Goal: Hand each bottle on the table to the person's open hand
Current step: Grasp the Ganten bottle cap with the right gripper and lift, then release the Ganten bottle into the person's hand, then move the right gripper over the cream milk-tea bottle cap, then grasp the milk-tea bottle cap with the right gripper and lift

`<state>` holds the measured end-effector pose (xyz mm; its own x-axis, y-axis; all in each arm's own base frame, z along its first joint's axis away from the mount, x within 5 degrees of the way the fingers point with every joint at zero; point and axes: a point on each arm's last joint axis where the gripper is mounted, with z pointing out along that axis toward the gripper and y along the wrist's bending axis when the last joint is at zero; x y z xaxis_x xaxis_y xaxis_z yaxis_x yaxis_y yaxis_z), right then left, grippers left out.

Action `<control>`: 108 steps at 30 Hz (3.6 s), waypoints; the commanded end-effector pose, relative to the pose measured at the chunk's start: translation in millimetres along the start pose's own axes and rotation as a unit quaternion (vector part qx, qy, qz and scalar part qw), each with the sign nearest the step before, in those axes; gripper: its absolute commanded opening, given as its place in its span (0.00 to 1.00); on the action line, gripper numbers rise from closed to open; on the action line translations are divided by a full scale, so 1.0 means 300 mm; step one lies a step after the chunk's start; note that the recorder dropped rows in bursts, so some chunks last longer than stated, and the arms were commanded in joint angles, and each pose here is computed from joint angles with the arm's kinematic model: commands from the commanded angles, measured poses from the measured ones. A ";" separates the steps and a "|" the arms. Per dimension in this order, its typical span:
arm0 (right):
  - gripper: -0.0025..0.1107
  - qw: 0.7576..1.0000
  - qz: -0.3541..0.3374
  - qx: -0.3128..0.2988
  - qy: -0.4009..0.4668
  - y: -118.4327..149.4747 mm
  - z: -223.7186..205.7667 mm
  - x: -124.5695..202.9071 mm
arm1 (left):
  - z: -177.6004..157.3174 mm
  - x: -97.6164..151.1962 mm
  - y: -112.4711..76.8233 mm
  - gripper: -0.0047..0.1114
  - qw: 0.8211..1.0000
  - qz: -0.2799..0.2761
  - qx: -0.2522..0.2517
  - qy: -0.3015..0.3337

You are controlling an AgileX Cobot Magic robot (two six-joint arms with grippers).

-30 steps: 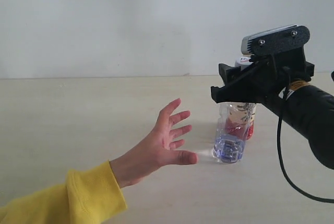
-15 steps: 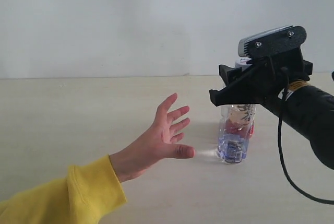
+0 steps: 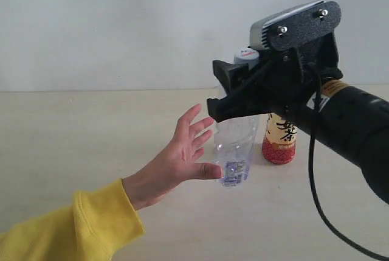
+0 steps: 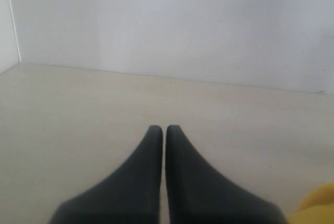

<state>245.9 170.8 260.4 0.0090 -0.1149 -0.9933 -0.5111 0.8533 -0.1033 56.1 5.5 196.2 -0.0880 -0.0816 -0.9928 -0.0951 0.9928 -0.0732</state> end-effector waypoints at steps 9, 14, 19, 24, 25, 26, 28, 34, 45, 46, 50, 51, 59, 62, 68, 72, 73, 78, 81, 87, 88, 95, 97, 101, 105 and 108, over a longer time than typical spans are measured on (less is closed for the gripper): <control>0.02 0.996 0.015 -0.079 -0.037 0.142 0.026 -0.149 | -0.001 -0.002 0.000 0.08 1.000 -0.001 0.000 -0.002; 0.05 0.995 0.014 -0.090 -0.028 0.154 0.042 -0.139 | -0.001 -0.002 0.000 0.08 1.000 -0.001 0.000 -0.002; 0.54 0.995 0.011 -0.095 -0.022 0.161 0.053 -0.121 | -0.001 -0.002 0.000 0.08 1.000 -0.001 0.000 -0.002; 0.73 0.997 0.017 -0.047 -0.056 0.127 0.042 -0.159 | -0.001 -0.002 0.000 0.08 1.000 -0.001 0.000 -0.002; 0.73 0.998 0.003 -0.036 -0.061 0.118 0.034 -0.170 | -0.001 -0.002 0.000 0.08 1.000 -0.001 0.000 -0.002; 0.72 0.998 -0.010 -0.024 -0.060 0.107 0.024 -0.182 | -0.001 -0.002 0.000 0.08 1.000 -0.001 0.000 -0.002; 0.72 0.998 -0.026 0.013 -0.053 0.079 0.005 -0.199 | -0.001 -0.002 0.000 0.08 1.000 -0.001 0.000 -0.002; 0.72 0.992 -0.007 0.126 0.020 -0.121 -0.055 -0.193 | -0.001 -0.002 0.000 0.08 1.000 -0.001 0.000 -0.002; 0.72 0.984 0.016 0.175 0.029 -0.297 -0.104 -0.084 | -0.001 -0.002 0.000 0.08 1.000 -0.001 0.000 -0.002; 0.72 0.985 0.017 0.170 0.022 -0.292 -0.103 -0.071 | -0.001 -0.002 0.000 0.08 1.000 -0.001 0.000 -0.002; 0.72 0.987 0.009 0.159 0.027 -0.284 -0.069 0.000 | -0.001 -0.002 0.000 0.08 1.000 -0.001 0.000 -0.002; 0.72 0.987 0.000 0.156 0.029 -0.282 -0.056 0.023 | -0.001 -0.002 0.000 0.08 1.000 -0.001 0.000 -0.002; 0.72 0.987 0.004 0.157 0.017 -0.283 0.019 0.125 | -0.001 -0.002 0.000 0.08 1.000 -0.001 0.000 -0.002; 0.72 0.989 0.002 0.149 0.010 -0.278 0.035 0.147 | -0.001 -0.002 0.000 0.08 1.000 -0.001 0.000 -0.002; 0.72 0.985 0.006 0.172 0.003 -0.290 0.065 0.211 | -0.001 -0.002 0.000 0.08 1.000 -0.001 0.000 -0.002; 0.72 0.984 0.017 0.180 0.007 -0.342 0.095 0.185 | -0.001 -0.002 0.000 0.08 1.000 -0.001 0.000 -0.002; 0.72 0.984 0.030 0.174 0.017 -0.360 0.105 0.181 | -0.001 -0.002 0.000 0.08 1.000 -0.001 0.000 -0.002; 0.72 0.987 0.031 0.156 0.012 -0.365 0.116 0.167 | -0.001 -0.002 0.000 0.08 1.000 -0.001 0.000 -0.002; 0.72 0.987 0.034 0.154 0.014 -0.365 0.128 0.181 | -0.001 -0.002 0.000 0.08 1.000 -0.001 0.000 -0.002; 0.69 0.988 0.036 0.148 0.019 -0.365 0.147 0.199 | -0.001 -0.002 0.000 0.08 1.000 -0.001 0.000 -0.002; 0.69 0.988 0.036 0.148 0.017 -0.365 0.147 0.198 | -0.001 -0.002 0.000 0.08 1.000 -0.001 0.000 -0.002; 0.42 0.988 0.038 0.145 0.036 -0.363 0.147 0.209 | -0.001 -0.002 0.000 0.08 1.000 -0.001 0.000 -0.002; 0.05 0.989 0.034 0.139 0.041 -0.359 0.148 0.212 | -0.001 -0.002 0.000 0.08 1.000 -0.001 0.000 -0.002; 0.02 0.990 0.029 0.132 0.026 -0.354 0.137 0.172 | -0.001 -0.002 0.000 0.08 1.000 -0.001 0.000 -0.002; 0.02 0.996 0.074 0.034 -0.029 -0.286 0.091 0.025 | -0.001 -0.002 0.000 0.08 1.000 -0.001 0.000 -0.002; 0.02 0.997 0.073 -0.007 -0.036 -0.198 0.094 -0.004 | -0.001 -0.002 0.000 0.08 1.000 -0.001 0.000 -0.002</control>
<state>309.2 117.4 260.6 -0.0135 0.0459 -0.9989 -0.4592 0.8871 0.0469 56.1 5.5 196.2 -0.0880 -0.0816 -0.9928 -0.0951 0.9928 -0.0732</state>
